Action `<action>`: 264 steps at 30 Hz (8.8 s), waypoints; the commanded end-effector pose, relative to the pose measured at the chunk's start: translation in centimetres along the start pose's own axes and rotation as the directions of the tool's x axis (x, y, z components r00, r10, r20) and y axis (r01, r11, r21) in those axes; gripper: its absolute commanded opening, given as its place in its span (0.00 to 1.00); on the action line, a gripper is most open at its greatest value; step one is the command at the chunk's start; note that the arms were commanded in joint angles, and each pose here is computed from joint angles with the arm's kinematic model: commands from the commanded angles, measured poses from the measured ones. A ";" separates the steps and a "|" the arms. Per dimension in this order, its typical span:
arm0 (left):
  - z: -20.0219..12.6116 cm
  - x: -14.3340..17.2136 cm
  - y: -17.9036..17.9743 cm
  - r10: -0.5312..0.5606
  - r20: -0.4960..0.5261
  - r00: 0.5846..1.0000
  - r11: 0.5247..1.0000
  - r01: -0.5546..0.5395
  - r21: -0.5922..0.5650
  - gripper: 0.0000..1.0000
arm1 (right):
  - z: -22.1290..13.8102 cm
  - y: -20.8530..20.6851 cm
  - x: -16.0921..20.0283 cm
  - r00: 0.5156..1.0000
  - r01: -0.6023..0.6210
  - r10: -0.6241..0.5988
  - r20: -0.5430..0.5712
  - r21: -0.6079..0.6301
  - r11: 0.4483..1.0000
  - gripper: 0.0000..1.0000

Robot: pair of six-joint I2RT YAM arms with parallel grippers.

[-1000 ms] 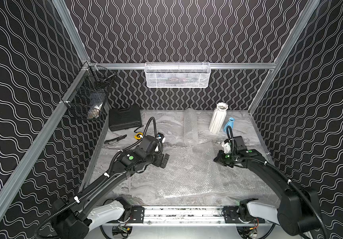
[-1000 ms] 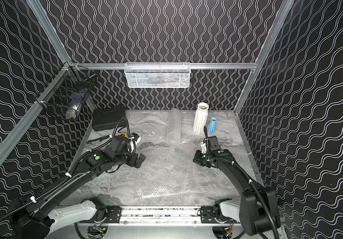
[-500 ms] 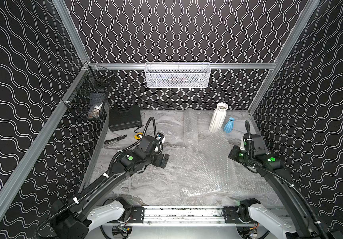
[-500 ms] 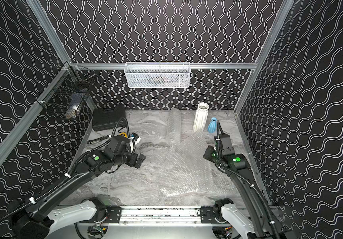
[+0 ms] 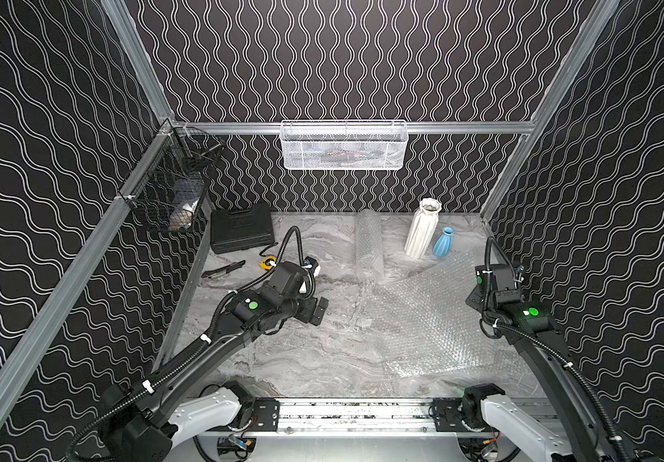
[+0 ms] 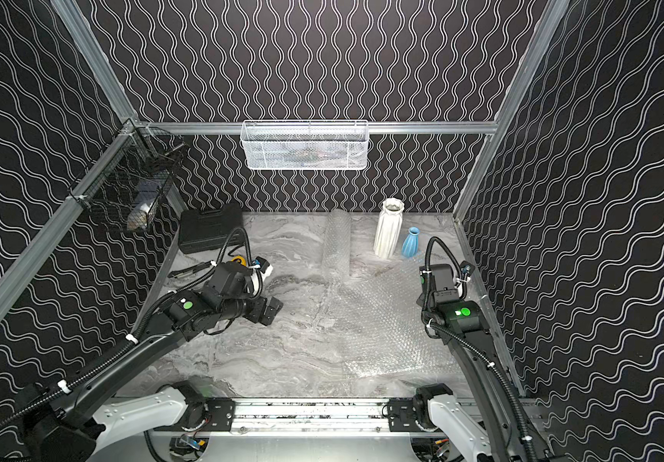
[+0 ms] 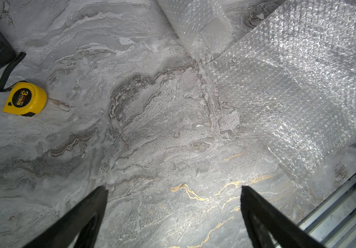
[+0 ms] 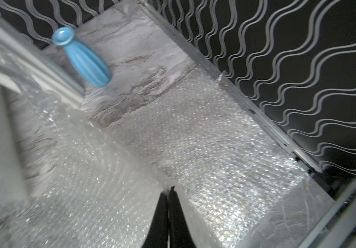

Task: Unwrap the vase from the bubble wrap
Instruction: Place the bubble wrap at the center of the board, then move the bubble wrap to the center of the board, then adjust the bubble wrap at the center of the board, then unwrap the bubble wrap at the center of the board.

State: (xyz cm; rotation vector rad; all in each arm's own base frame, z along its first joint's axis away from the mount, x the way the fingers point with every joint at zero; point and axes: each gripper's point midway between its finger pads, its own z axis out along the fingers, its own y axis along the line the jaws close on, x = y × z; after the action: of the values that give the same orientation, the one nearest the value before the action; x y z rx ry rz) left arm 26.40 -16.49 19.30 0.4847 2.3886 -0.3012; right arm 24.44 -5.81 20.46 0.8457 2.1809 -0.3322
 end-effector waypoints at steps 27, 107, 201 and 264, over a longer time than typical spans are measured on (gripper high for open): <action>4.5 -4.1 -0.6 -0.249 -0.004 0.969 0.967 0.248 0.063 1.00 | 6.8 3.7 0.9 0.993 -0.034 0.017 -0.118 -0.146 0.989 0.89; 14.6 1.0 -3.2 -0.565 -0.172 0.807 0.768 0.591 0.247 0.87 | 1.4 19.7 14.9 0.796 -0.021 -0.444 -0.411 -0.752 0.659 0.99; 16.0 0.8 -5.1 -0.489 -0.222 0.844 0.779 0.537 0.324 0.81 | -5.1 24.6 19.0 0.681 0.174 -0.670 -0.296 -0.823 0.541 0.82; 16.7 2.5 -6.7 -0.488 -0.249 0.836 0.785 0.546 0.295 0.78 | -6.2 22.6 23.0 0.516 0.446 -0.800 -0.308 -0.700 0.557 0.32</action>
State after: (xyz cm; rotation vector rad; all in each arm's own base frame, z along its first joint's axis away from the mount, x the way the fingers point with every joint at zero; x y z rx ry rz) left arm 32.18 -27.88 7.09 -0.0166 2.5490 -1.0283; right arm 25.15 25.14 8.54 -0.3309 2.9083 0.3059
